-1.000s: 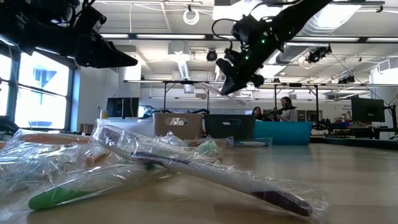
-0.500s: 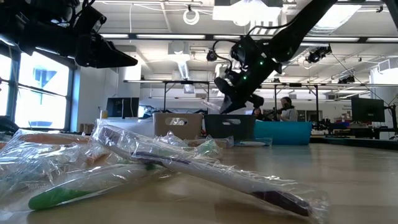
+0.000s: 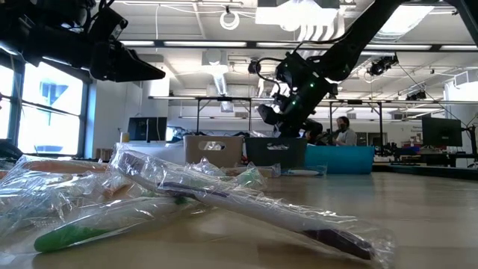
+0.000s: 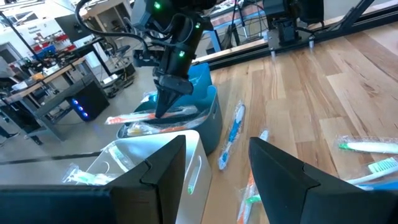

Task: Pick & Place Toothbrushes
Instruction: Put the orange toothbrush into the dark green bin

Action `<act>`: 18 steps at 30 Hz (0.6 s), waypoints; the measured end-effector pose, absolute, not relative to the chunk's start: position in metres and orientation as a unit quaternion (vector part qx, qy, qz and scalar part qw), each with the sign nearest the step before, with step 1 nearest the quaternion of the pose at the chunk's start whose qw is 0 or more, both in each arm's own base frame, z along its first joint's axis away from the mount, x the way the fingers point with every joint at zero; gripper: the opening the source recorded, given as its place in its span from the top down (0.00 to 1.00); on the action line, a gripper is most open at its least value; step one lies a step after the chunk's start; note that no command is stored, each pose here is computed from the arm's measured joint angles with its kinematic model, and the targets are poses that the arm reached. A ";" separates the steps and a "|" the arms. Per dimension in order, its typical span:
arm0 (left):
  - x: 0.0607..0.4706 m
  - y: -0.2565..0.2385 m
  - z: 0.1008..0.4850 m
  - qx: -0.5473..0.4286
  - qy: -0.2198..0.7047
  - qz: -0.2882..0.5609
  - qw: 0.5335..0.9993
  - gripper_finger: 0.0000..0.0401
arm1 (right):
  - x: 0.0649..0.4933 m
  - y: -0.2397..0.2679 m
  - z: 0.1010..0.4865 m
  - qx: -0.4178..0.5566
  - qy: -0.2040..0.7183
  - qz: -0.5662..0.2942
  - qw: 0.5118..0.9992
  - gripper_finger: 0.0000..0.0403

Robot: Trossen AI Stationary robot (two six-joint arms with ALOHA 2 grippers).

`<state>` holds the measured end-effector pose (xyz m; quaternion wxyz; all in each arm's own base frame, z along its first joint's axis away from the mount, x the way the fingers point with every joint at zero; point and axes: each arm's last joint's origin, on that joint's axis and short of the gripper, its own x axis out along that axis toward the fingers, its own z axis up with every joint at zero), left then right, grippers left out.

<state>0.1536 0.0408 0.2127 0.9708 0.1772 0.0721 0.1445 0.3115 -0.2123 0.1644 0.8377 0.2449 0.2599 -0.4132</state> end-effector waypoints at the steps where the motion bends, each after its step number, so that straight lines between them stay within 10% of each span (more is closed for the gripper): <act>1: 0.154 0.041 0.213 0.177 0.072 0.144 0.971 0.57 | 0.311 -0.213 0.164 0.246 0.260 -0.414 0.837 0.97; 18: 0.154 0.041 0.213 0.177 0.072 0.144 0.971 0.57 | 0.313 -0.208 0.165 0.210 0.280 -0.405 0.845 0.67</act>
